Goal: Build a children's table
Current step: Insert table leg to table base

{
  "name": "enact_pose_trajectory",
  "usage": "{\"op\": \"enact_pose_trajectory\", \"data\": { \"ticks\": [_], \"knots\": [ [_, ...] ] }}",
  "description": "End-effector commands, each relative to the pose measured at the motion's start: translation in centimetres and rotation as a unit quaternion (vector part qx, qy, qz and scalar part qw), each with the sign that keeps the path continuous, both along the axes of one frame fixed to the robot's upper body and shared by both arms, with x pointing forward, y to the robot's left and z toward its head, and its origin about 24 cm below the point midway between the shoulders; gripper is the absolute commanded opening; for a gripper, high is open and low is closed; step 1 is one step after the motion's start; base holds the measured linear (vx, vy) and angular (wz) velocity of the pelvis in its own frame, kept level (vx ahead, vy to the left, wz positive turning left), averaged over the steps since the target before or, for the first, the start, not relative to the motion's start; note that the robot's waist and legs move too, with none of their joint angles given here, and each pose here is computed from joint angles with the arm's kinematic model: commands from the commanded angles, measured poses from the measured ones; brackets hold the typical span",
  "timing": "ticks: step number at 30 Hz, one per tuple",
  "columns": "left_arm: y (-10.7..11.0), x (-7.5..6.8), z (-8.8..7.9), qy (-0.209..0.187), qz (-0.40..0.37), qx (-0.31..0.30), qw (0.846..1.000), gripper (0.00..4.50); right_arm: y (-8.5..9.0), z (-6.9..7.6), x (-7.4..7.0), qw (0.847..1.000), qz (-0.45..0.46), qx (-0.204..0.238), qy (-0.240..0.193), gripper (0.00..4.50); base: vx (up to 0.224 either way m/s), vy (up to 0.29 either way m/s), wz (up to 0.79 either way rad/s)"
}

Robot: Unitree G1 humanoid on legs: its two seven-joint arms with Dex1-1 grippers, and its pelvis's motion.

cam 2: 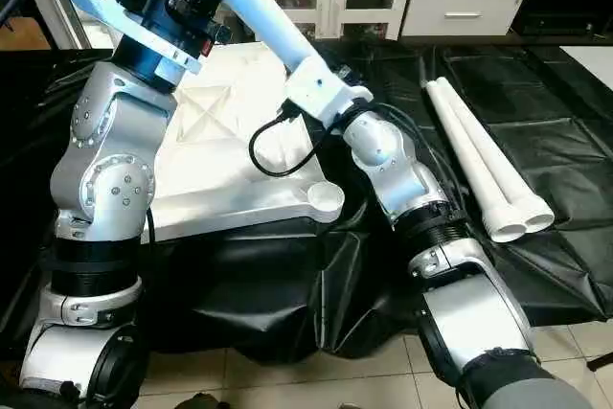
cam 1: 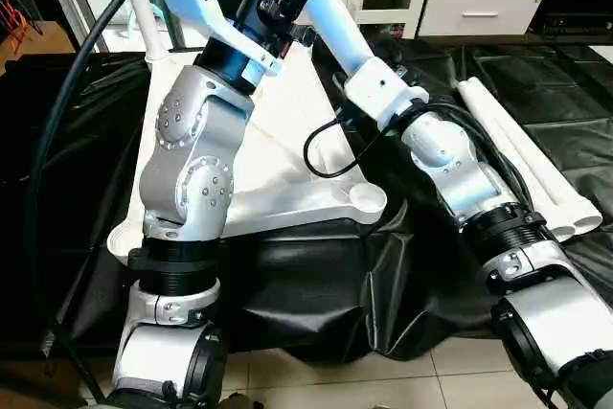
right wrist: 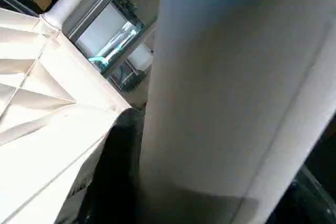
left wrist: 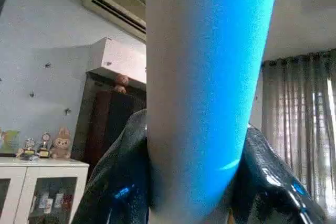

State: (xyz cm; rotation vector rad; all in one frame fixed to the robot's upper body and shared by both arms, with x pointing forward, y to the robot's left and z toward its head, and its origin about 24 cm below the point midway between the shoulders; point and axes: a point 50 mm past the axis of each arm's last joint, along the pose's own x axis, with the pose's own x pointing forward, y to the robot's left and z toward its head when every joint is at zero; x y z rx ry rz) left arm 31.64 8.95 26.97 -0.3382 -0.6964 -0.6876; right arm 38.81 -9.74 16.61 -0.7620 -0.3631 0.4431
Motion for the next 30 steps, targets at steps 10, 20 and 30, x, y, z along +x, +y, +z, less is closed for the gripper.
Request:
{"op": "enact_pose_trajectory", "data": {
  "ticks": [10,20,30],
  "knots": [
    [-0.6,-0.2,0.3,-0.008,-0.013,0.011,1.0,1.6,0.5,0.1,0.0,1.0,0.023,-0.01,0.006,1.99,0.0,0.0,0.0],
    [1.4,0.9,0.0,0.026,0.021,-0.023,0.999,2.72,-3.4,-1.5,1.0,0.964,-0.023,0.227,0.139,1.89,0.0,0.0,0.0],
    [4.1,2.4,-2.7,0.106,0.11,0.008,0.988,3.47,-11.2,-2.7,0.6,0.811,-0.01,0.54,0.224,1.88,0.0,0.0,0.0]
  ]
}}
